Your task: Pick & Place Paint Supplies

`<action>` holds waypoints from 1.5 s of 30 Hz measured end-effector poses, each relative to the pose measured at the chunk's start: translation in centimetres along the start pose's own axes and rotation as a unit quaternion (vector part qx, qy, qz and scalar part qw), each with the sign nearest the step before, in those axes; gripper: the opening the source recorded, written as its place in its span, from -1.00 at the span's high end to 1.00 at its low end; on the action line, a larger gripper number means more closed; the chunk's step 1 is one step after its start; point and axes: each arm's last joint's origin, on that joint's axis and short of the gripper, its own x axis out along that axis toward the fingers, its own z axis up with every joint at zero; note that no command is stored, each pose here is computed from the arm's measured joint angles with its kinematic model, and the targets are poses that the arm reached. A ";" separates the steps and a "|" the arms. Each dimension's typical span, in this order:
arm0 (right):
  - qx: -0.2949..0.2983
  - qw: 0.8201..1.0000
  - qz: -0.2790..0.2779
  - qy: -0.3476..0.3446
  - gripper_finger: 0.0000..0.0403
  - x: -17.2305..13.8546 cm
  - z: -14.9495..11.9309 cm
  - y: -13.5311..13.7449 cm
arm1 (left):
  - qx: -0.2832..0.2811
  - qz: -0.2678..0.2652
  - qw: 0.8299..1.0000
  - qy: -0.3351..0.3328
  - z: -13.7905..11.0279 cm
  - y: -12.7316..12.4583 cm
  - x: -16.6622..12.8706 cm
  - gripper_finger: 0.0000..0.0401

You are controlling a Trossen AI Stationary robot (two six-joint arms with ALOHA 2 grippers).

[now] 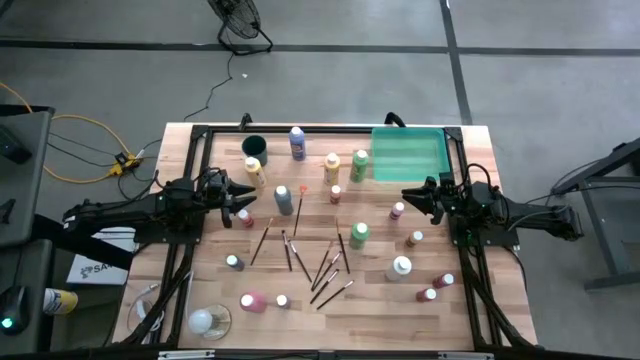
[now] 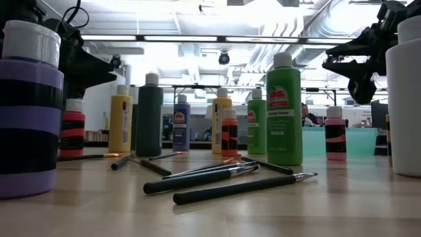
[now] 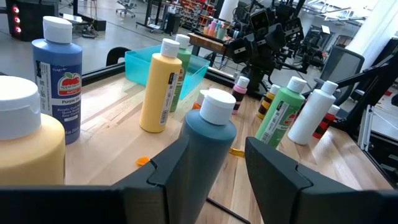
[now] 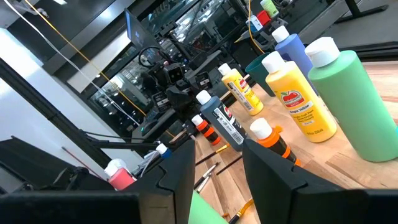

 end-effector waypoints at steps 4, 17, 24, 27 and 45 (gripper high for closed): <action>0.000 1.000 -0.006 -0.005 0.36 0.0 0.0 0.0 | 0.000 0.000 1.000 0.000 0.0 0.0 0.0 0.24; 0.042 0.994 -0.044 0.085 0.36 0.4 3.7 3.4 | 0.000 0.000 1.000 0.000 0.0 0.0 0.0 0.24; 0.043 0.959 -0.176 0.216 0.36 1.6 6.4 5.7 | 0.000 0.000 1.000 0.000 0.0 0.0 0.0 0.24; 0.056 0.930 -0.246 0.265 0.36 2.4 7.1 6.2 | 0.000 0.000 1.000 0.000 0.0 0.0 0.0 0.24; 0.102 0.798 -0.445 0.393 -0.23 9.9 7.2 4.9 | 0.000 0.000 1.000 0.000 0.0 0.0 0.0 0.24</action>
